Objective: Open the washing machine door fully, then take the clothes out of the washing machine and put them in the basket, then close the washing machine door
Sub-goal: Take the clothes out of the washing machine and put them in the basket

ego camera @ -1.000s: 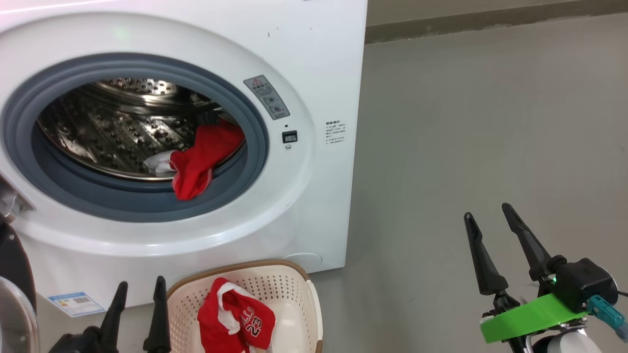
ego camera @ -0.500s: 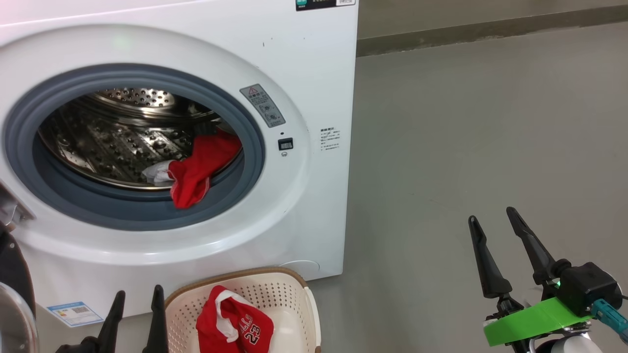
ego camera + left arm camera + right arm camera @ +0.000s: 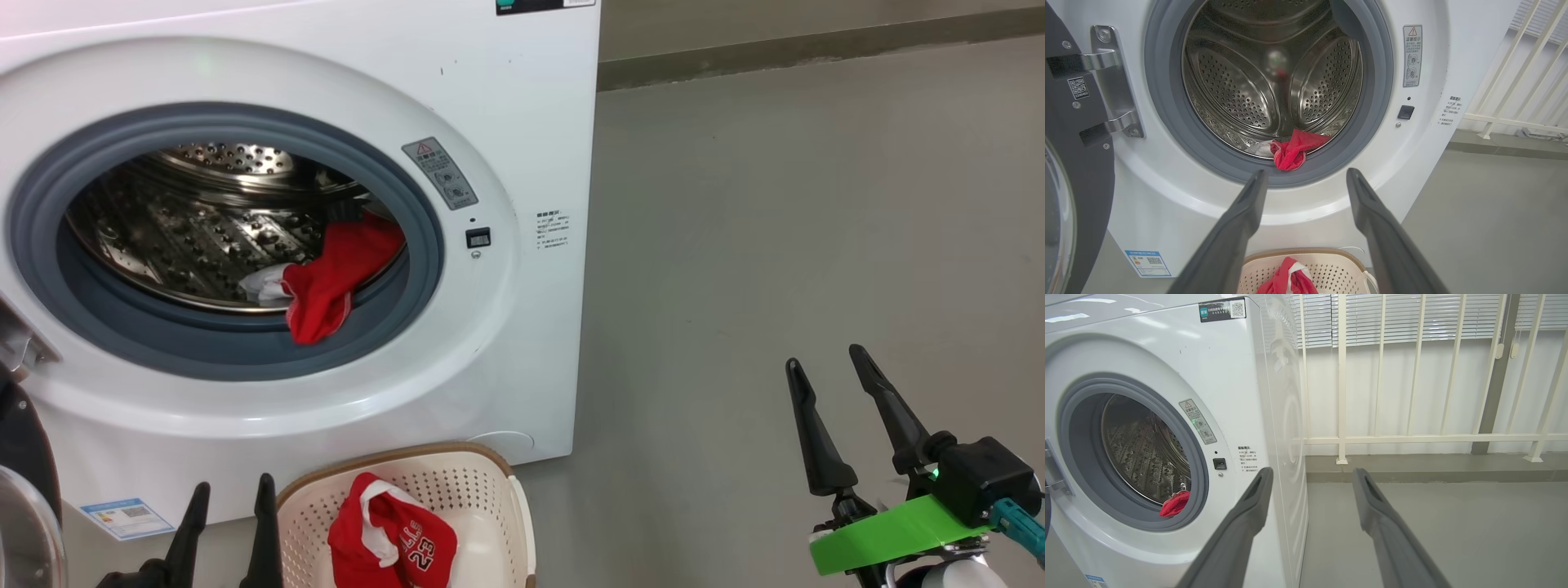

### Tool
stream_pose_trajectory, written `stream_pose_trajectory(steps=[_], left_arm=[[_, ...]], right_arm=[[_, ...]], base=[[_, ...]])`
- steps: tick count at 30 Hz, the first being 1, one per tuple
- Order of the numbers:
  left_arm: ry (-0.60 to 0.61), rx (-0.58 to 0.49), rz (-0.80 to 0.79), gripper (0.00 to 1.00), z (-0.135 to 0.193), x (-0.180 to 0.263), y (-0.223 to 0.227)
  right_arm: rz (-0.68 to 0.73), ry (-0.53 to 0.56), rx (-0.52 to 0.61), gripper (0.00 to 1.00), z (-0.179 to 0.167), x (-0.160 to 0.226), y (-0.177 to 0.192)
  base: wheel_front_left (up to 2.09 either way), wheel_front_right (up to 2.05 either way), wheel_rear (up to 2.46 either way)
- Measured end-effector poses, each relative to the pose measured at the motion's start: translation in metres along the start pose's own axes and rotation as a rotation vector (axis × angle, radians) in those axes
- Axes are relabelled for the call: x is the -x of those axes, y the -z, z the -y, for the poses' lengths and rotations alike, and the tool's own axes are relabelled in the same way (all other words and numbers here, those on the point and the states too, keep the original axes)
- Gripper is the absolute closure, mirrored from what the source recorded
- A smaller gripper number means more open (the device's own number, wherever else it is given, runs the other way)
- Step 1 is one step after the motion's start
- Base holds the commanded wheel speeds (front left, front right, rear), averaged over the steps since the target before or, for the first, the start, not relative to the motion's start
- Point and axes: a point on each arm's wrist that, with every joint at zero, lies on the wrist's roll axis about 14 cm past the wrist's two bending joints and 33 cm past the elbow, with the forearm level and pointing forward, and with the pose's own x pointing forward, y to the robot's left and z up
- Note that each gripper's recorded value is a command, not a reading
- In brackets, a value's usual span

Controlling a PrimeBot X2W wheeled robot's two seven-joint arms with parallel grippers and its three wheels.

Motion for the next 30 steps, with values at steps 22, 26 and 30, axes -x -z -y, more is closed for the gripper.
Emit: stream_pose_trajectory(steps=[22, 26, 30], left_arm=[[0.025, 0.002, -0.001, 0.0, 0.013, -0.046, 0.002], [0.026, 0.001, 0.001, 0.0, 0.014, -0.07, 0.003], [0.027, 0.001, 0.014, 0.0, 0.014, -0.107, 0.003]], right_arm=[[-0.081, -0.033, -0.006, 0.0, -0.008, -0.017, 0.03], [-0.088, -0.037, 0.004, 0.0, -0.005, -0.031, 0.036], [-0.114, -0.035, 0.018, 0.0, 0.001, -0.048, 0.05]], base=[[0.0, 0.0, 0.0], [0.0, 0.0, 0.0], [0.0, 0.0, 0.0]])
